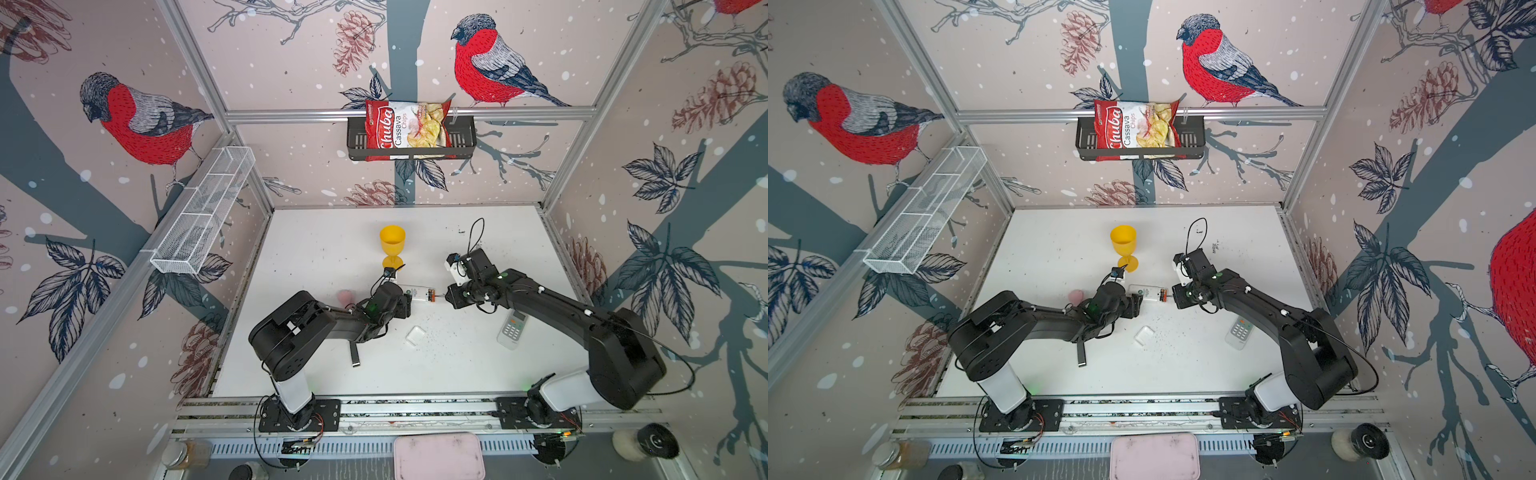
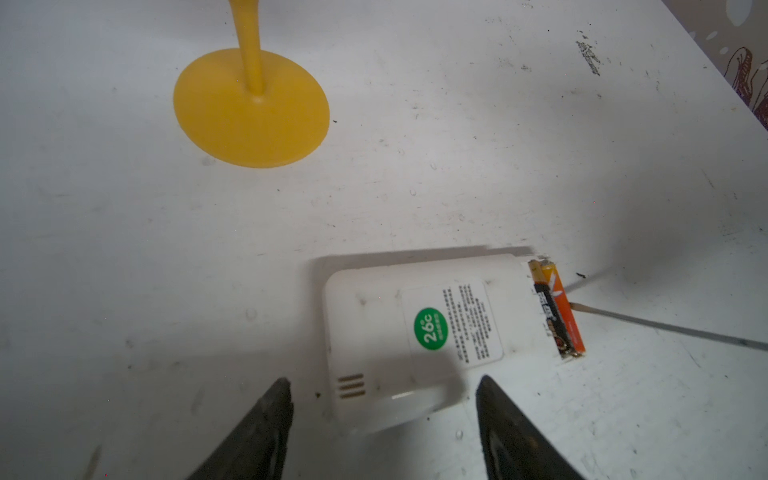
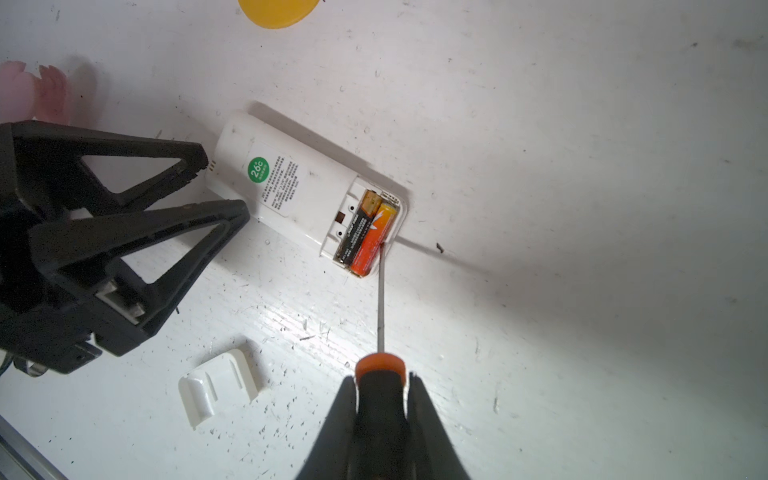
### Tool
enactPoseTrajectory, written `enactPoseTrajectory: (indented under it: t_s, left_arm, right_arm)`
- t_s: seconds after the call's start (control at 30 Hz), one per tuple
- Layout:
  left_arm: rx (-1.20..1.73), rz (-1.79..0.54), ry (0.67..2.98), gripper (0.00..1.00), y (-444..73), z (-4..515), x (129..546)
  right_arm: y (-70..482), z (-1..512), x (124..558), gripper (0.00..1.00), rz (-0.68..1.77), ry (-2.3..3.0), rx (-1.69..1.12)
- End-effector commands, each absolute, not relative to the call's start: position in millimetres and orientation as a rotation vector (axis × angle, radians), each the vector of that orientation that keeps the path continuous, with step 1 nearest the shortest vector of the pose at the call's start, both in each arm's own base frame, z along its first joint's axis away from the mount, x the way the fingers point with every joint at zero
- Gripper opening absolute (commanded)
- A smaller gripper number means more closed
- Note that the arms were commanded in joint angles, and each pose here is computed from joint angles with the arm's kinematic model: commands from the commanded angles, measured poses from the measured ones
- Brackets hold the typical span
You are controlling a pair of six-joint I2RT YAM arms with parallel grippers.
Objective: Unload the batteries from the remote control
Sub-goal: 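Pry the orange battery out of the remote with the screwdriver tip in the right gripper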
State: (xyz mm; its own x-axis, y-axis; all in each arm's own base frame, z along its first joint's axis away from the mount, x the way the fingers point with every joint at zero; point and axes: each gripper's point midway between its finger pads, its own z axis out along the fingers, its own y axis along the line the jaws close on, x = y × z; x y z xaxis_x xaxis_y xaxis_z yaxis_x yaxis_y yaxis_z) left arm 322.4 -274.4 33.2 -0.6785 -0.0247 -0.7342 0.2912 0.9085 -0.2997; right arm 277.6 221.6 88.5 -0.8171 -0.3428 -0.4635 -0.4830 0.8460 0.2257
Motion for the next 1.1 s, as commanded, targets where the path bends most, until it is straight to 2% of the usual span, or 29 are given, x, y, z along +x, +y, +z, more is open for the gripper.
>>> enactPoseTrajectory:
  t_s: [0.0,0.73,1.07]
  left_arm:
    - [0.178,-0.546,2.234,0.69,-281.5,39.6,328.0]
    - [0.186,-0.570,2.250,0.65,-288.9,31.7,330.8]
    - [0.188,-0.570,2.253,0.64,-288.8,29.9,330.2]
  right_arm:
    - [224.8,89.8,276.9,0.00,0.470,2.595,-0.656]
    - [237.2,76.6,271.1,0.00,0.631,2.553,-0.606]
    - [238.0,98.2,277.2,0.00,0.751,2.474,-0.572]
